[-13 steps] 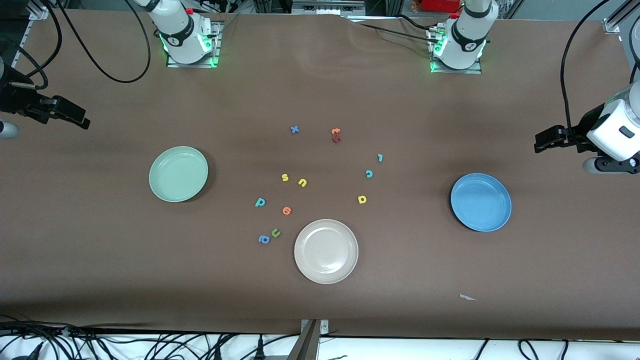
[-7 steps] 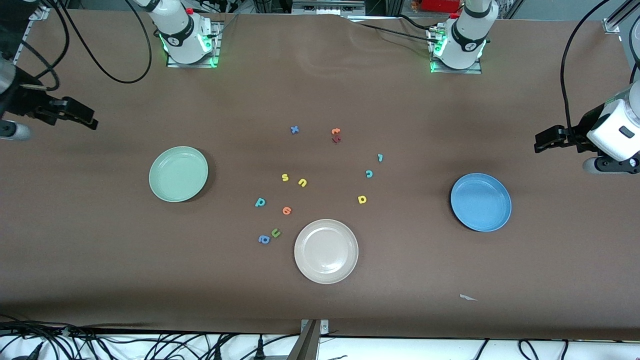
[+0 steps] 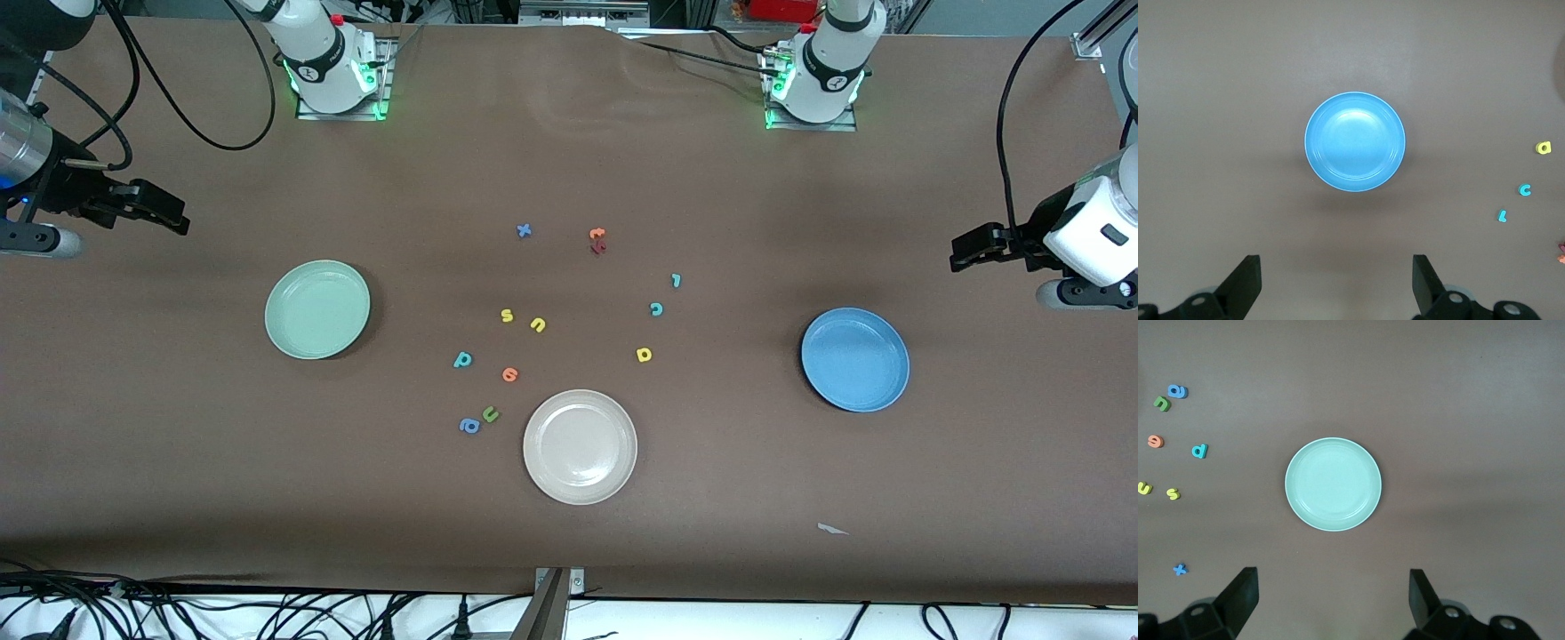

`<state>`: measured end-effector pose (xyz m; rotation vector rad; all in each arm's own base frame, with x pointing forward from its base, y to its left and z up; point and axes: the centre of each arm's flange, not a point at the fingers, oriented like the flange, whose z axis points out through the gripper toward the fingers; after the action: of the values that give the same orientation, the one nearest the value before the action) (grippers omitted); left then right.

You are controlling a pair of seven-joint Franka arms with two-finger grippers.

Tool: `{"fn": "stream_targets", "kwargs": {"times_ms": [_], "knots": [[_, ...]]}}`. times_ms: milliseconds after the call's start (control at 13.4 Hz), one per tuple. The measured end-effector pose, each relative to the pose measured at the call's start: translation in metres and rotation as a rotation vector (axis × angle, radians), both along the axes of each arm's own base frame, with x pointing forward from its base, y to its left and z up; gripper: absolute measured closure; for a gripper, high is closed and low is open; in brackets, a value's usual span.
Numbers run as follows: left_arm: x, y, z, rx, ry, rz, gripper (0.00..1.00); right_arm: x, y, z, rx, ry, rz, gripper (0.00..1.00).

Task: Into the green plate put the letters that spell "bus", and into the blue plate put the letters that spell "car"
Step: 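Move the right gripper past the green plate toward the letters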

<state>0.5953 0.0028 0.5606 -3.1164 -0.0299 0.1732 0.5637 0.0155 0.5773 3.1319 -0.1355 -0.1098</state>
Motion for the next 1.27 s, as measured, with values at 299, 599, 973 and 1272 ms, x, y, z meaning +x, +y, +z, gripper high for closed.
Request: {"fn": "stream_targets", "kwargs": {"times_ms": [299,599,973,1272], "knots": [[0.000,0.000,0.000,0.000,0.000,0.001,0.00,0.007,-0.001,-0.017,-0.003,0.030,-0.002,0.00],[0.000,0.000,0.000,0.000,0.000,0.001,0.00,0.010,0.007,-0.023,-0.004,0.036,0.011,0.00],[0.001,0.001,0.001,0.000,-0.011,0.001,0.00,0.028,0.091,-0.073,-0.025,0.049,0.004,0.00],[0.002,0.001,-0.001,0.000,-0.009,0.001,0.00,0.033,0.167,-0.120,-0.049,0.041,-0.074,0.00]]}}
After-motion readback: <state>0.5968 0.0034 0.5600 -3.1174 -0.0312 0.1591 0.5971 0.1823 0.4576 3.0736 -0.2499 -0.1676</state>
